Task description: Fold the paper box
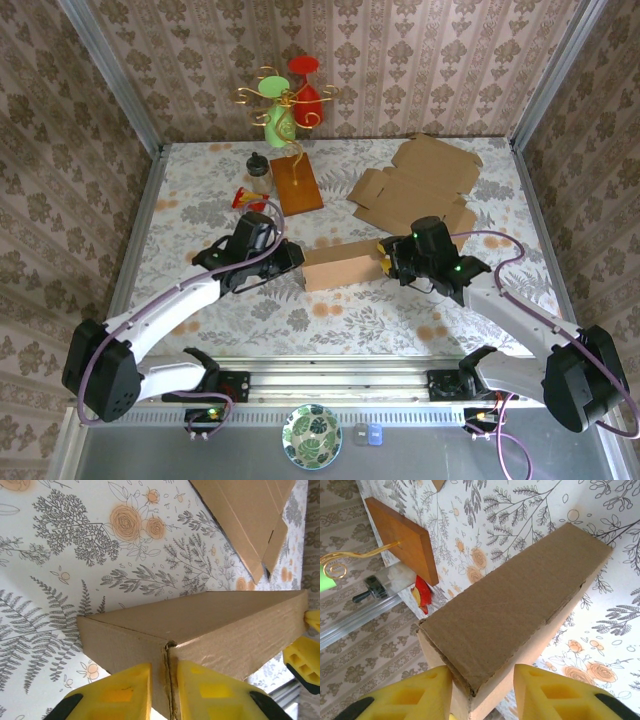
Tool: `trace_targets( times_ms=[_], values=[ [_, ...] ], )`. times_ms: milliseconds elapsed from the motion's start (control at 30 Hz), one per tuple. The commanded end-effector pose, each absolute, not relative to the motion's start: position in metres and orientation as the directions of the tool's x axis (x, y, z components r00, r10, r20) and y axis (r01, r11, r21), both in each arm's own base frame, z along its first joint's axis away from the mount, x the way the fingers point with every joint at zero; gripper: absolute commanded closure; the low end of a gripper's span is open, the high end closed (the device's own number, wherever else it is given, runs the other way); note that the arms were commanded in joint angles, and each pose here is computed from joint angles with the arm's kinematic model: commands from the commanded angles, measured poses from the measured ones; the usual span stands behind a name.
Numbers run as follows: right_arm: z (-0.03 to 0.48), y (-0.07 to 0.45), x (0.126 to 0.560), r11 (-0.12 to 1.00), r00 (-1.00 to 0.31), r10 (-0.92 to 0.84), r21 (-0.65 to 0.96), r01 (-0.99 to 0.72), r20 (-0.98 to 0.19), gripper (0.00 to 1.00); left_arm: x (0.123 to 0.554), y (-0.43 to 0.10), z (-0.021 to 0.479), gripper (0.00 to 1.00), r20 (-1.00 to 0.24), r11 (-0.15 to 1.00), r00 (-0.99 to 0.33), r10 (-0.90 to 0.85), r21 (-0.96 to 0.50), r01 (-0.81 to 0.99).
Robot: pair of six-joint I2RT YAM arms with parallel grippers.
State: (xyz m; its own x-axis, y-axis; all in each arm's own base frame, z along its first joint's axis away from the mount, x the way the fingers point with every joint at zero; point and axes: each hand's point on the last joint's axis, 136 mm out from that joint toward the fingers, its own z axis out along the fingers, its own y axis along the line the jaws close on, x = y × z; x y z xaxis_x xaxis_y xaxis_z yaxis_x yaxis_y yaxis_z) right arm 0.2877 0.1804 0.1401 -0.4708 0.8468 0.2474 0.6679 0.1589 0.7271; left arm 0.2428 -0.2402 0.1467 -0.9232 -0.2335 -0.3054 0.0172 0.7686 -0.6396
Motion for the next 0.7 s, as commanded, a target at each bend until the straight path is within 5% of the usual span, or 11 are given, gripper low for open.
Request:
trace_targets(
  times_ms=[0,233,533,667],
  values=[
    [0.12,0.174,0.262,0.227,-0.475,0.839,0.624,0.748,0.265,0.56,0.204,-0.21,0.088,0.79,-0.198,0.901,-0.974,-0.109,-0.435,-0.012],
    [0.171,0.178,0.28,0.196,-0.547,0.785,0.721,0.665,0.291,0.28,0.208,-0.216,0.1,0.8,-0.302,0.907,-0.952,-0.04,-0.411,0.092],
    [0.151,0.173,0.276,0.084,-0.511,0.747,0.701,0.708,0.426,0.2,0.202,-0.234,0.112,0.8,-0.481,0.883,-0.863,0.154,-0.324,0.338],
    [0.142,0.167,0.267,0.136,-0.537,0.733,0.683,0.718,0.418,0.2,0.191,-0.244,0.111,0.8,-0.528,0.856,-0.822,0.212,-0.305,0.417]
  ],
)
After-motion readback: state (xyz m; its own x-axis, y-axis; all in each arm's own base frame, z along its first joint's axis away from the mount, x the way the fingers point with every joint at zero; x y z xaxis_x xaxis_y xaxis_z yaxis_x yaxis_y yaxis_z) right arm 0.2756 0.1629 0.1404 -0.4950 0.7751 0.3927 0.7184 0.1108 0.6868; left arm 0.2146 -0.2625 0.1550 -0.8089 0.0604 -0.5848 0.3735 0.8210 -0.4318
